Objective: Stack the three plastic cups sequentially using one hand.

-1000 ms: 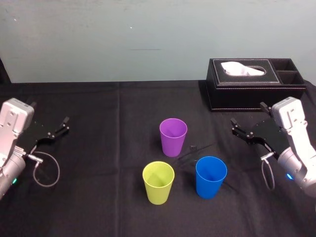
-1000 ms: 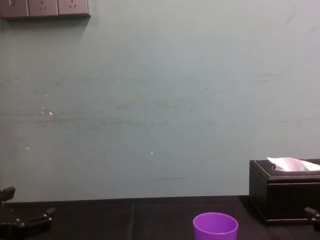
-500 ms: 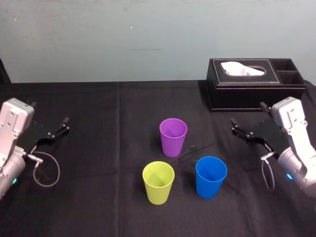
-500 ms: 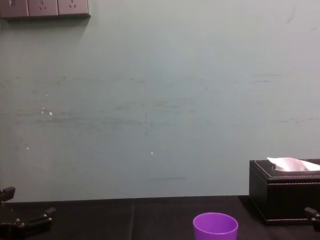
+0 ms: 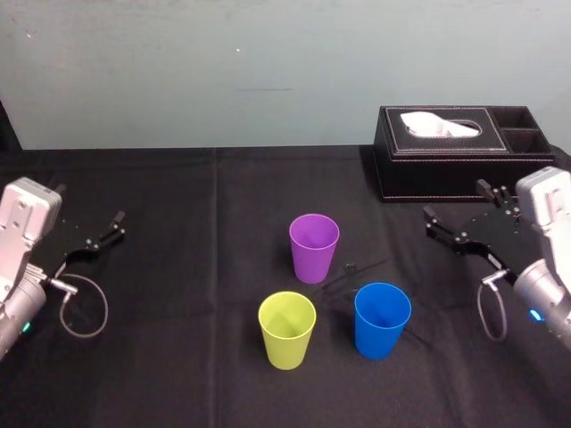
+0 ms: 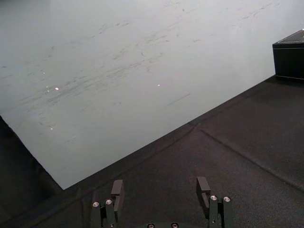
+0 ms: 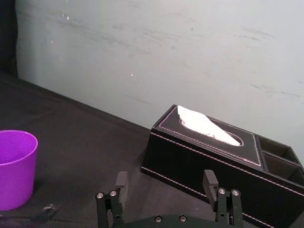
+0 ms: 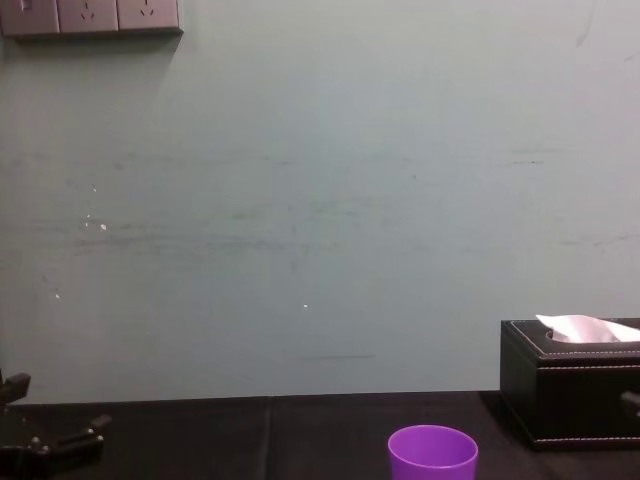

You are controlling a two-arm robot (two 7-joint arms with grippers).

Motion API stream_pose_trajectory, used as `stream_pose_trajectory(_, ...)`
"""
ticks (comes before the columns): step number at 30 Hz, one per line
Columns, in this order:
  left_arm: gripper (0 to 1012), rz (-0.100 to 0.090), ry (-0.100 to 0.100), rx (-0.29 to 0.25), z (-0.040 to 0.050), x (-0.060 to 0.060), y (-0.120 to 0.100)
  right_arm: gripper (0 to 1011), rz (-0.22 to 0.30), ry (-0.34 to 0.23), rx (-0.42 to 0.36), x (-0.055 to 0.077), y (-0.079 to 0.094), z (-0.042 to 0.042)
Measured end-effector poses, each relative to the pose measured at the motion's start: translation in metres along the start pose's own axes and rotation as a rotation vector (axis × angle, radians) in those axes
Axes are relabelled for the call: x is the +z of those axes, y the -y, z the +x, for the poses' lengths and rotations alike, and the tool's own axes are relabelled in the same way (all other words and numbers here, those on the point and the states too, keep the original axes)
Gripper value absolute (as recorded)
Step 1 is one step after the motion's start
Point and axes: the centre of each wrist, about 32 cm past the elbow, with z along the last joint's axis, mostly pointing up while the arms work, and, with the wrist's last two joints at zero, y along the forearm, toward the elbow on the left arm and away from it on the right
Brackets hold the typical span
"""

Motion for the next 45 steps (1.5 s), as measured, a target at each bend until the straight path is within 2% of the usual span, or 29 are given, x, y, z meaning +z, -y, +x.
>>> stream_pose_trajectory(6,1000,0.0,0.0,0.0,0.0,0.0,0.0,1003,0.027,-0.029,0.019,0.008,0.017,0.013)
stream_pose_trajectory(13,1000,0.0,0.0,0.0,0.0,0.0,0.0,1003,0.052,-0.031,0.052,0.014,0.043,0.0225)
stream_pose_trajectory(14,1000,0.0,0.0,0.0,-0.0001,0.0,0.0,1003,0.052,-0.031,0.052,0.014,0.043,0.0225)
stream_pose_trajectory(19,1000,0.0,0.0,0.0,0.0,0.0,0.0,1003,0.072,-0.005,0.099,0.013,0.068,0.0246)
stream_pose_trajectory(28,1000,0.0,0.0,0.0,0.0,0.0,0.0,1003,0.054,-0.008,0.203,0.01,0.097,0.026)
stream_pose_trajectory(35,1000,0.0,0.0,0.0,0.0,0.0,0.0,1003,0.034,0.011,0.295,0.004,0.113,0.0259)
stream_pose_trajectory(45,1000,0.0,0.0,0.0,0.0,0.0,0.0,1003,-0.001,0.034,0.378,-0.006,0.122,0.0208)
